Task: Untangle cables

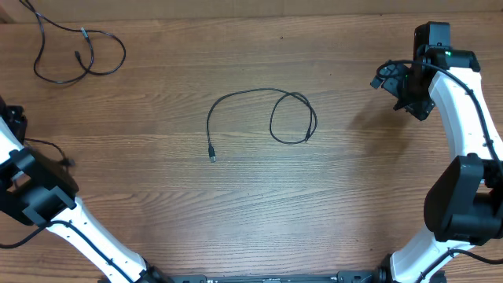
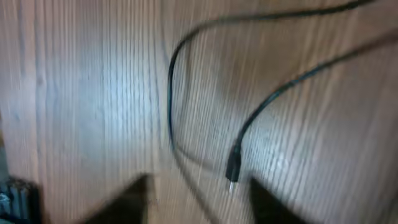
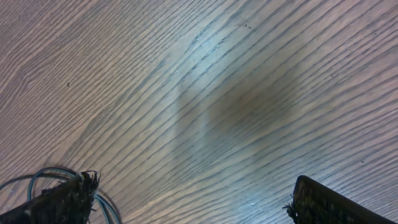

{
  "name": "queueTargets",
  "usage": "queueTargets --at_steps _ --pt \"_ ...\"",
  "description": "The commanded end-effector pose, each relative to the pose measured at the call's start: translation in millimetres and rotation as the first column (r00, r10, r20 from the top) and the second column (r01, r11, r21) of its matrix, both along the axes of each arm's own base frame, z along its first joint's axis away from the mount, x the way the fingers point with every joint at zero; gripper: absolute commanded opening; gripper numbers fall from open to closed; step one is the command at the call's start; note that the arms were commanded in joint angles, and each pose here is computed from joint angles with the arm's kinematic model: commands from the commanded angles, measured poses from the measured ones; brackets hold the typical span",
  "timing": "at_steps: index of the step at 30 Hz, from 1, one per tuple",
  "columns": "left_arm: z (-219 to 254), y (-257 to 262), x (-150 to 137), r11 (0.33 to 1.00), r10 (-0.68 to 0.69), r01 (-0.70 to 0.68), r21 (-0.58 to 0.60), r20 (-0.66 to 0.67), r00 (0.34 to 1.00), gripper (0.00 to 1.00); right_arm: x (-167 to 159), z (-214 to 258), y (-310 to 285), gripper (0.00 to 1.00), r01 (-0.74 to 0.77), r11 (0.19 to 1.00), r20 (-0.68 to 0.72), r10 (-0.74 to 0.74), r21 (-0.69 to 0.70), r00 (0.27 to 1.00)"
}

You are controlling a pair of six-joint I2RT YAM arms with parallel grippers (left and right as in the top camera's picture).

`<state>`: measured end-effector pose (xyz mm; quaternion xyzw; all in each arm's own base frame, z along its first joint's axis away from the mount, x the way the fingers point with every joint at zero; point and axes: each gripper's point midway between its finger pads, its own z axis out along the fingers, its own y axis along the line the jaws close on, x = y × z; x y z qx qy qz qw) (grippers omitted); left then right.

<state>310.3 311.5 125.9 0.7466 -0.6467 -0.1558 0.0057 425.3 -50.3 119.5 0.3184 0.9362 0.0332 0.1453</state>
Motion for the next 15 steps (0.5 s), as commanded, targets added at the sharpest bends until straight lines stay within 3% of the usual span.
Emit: queueTargets --at_steps 1,7,11,13,15 --pt "-17.3 -5.0 -2.5 0.994 0.113 -0.113 -0.011 -0.001 0.994 0.99 1.3 6.7 -1.2 1.0 -0.001 1.0 0.017 0.001 -0.012 1.0" --pt "-27.5 -23.3 11.1 0.985 0.123 -0.115 -0.129 0.063 0.99 1.0 1.3 6.7 -1.2 1.0 -0.001 1.0 0.017 0.001 -0.012 1.0" --pt "-30.4 -40.5 28.6 0.974 0.006 0.023 -0.224 0.129 0.992 1.0 1.3 6.7 -1.2 1.0 -0.001 1.0 0.017 0.001 -0.012 1.0" --pt "-31.4 -51.2 49.2 0.953 -0.114 0.166 -0.255 0.208 0.971 0.99 1.3 6.7 -1.2 1.0 -0.001 1.0 0.017 0.001 -0.012 1.0" --pt "-31.1 -63.5 81.1 0.88 -0.329 0.413 -0.234 0.327 0.886 0.99 1.3 6.7 -1.2 1.0 -0.001 1.0 0.017 0.001 -0.012 1.0"
